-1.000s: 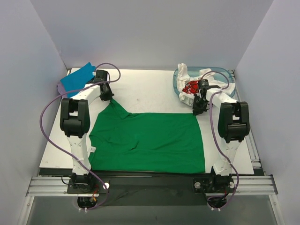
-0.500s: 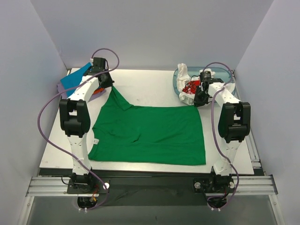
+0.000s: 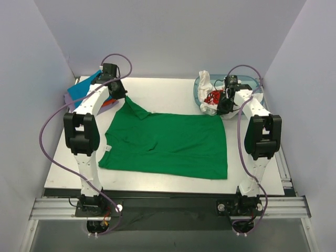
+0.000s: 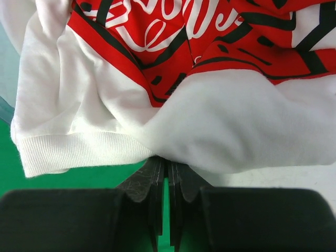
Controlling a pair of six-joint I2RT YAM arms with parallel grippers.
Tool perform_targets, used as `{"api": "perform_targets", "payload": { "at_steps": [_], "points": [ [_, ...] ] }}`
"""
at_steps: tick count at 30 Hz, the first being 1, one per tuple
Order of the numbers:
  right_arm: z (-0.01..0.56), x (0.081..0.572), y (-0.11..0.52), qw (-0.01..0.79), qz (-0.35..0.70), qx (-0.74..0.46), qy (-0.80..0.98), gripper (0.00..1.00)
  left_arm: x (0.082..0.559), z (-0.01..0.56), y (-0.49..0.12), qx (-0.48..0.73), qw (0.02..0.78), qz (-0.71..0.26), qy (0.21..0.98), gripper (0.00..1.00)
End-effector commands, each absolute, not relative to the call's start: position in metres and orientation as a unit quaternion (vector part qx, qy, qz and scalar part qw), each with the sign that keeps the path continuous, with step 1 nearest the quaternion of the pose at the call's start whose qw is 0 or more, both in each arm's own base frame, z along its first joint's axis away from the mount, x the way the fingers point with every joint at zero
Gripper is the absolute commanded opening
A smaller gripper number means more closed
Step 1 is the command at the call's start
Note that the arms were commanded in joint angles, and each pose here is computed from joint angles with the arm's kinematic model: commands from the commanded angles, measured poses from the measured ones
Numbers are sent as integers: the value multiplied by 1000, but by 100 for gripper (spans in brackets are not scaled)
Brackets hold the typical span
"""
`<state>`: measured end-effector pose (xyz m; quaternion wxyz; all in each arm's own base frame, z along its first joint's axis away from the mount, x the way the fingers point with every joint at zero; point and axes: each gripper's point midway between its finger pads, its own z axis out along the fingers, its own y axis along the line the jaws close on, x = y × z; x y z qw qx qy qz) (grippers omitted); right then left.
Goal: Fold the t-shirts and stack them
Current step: Grap the side of the flattened tshirt furthest away from the robot with both arms, then fold the other side of the tshirt into a rectangle
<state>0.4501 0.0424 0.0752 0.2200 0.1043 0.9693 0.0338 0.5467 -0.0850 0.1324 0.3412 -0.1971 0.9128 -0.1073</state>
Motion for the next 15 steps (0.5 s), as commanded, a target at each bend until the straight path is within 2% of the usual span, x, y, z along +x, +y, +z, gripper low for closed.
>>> {"api": "perform_targets", "payload": {
  "at_steps": [1, 2, 6, 8, 15],
  "points": [
    [100, 437, 43, 231, 44, 96, 967, 0, 516, 177, -77, -217, 360, -127, 898, 0],
    [100, 435, 43, 230, 43, 94, 968, 0, 504, 166, -76, -225, 346, -126, 902, 0],
    [99, 419, 40, 230, 36, 88, 968, 0, 473, 192, -73, -240, 363, -139, 890, 0],
    [100, 408, 37, 232, 31, 87, 968, 0, 453, 180, -71, -252, 348, -137, 893, 0],
    [93, 375, 32, 221, 21, 84, 971, 0, 392, 197, -62, -283, 357, -143, 879, 0]
  ]
}}
